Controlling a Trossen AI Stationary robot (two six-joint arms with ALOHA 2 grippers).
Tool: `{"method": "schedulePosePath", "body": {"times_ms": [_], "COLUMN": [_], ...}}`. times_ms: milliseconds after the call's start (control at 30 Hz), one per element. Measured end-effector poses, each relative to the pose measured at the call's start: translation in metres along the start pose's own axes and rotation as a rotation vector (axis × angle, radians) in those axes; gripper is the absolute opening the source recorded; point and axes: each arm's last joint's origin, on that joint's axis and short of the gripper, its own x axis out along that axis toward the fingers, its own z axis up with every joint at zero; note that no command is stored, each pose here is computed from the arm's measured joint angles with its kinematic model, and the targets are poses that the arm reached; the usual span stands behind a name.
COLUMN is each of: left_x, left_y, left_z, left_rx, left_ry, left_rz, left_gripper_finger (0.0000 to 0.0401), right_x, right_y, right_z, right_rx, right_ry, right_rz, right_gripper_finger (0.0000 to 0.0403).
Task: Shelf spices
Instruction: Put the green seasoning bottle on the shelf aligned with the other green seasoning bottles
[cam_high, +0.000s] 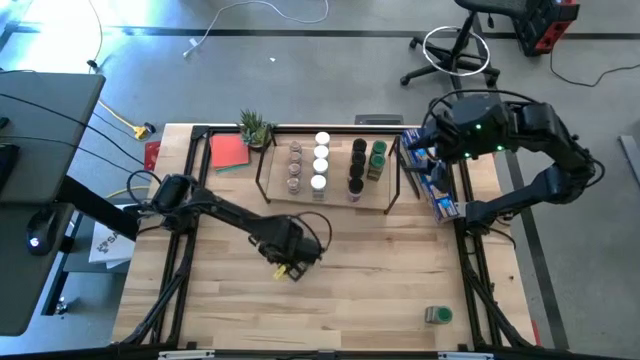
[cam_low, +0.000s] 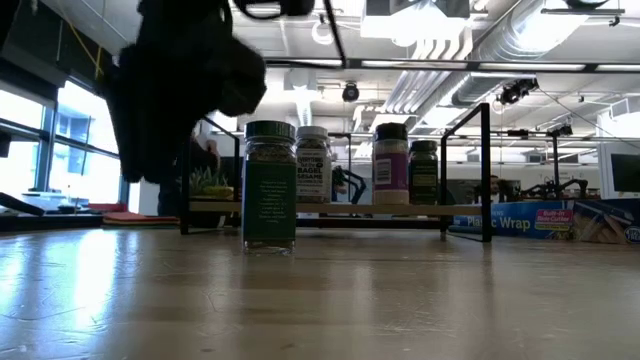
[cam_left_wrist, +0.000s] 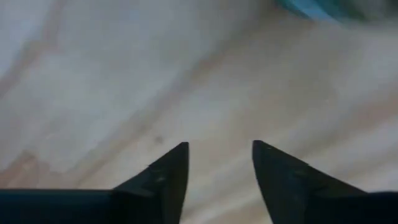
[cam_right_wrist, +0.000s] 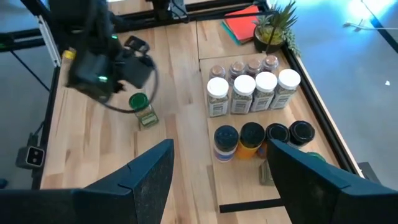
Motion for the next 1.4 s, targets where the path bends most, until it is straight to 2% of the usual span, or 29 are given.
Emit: {"method": "schedulePosePath", "body": {"times_ms": [67,167,333,400,533,633,733,833,933,1033,1200,1300,1400], "left_x": [0.004,0.004,-0.002,-0.004,-0.005,-0.017,-0.040,-0.073,-0.102,-0.123,-0.138,-0.140,-0.138], "left_y": [0.008,0.013,-0.005,-0.008,0.000,0.006,0.013,0.024,0.039,0.057,0.076,0.079,0.078], "left_z": [0.009,0.023,0.047,0.050,0.048,0.037,0.019,-0.003,-0.024,-0.042,-0.060,-0.068,-0.073], "left_rx": [-0.061,-0.092,0.028,0.041,0.022,0.050,0.070,0.073,0.029,-0.044,-0.120,-0.128,-0.112], "left_ry": [-0.021,-0.118,-0.319,-0.346,-0.351,-0.383,-0.449,-0.538,-0.623,-0.687,-0.710,-0.701,-0.686], "left_rz": [0.036,0.056,-0.154,-0.180,-0.098,-0.061,-0.066,-0.138,-0.217,-0.263,-0.306,-0.310,-0.302], "left_gripper_finger": [0.0148,0.0117,0.0080,0.0069,0.0050,0.0043,0.0038,0.0037,0.0036,0.0036,0.0036,0.0036,0.0036], "right_x": [-0.004,-0.010,-0.018,-0.019,-0.019,-0.013,0.002,0.027,0.066,0.116,0.202,0.241,0.267], "right_y": [0.000,-0.001,-0.002,-0.002,-0.001,0.002,0.011,0.022,0.037,0.050,0.069,0.081,0.091], "right_z": [-0.001,-0.004,-0.006,-0.007,-0.007,-0.003,0.004,0.011,0.019,0.023,0.015,0.004,-0.001], "right_rx": [0.011,0.041,0.085,0.098,0.124,0.084,-0.019,-0.236,-0.484,-0.673,-0.903,-0.994,-1.028], "right_ry": [-0.011,-0.027,-0.053,-0.058,-0.060,-0.047,-0.020,0.025,0.074,0.141,0.288,0.362,0.383], "right_rz": [-0.007,-0.010,-0.038,-0.037,-0.030,0.037,0.128,0.267,0.415,0.510,0.617,0.669,0.619], "right_gripper_finger": [0.0252,0.0252,0.0252,0.0252,0.0252,0.0252,0.0252,0.0252,0.0252,0.0252,0.0252,0.0252,0.0252]}}
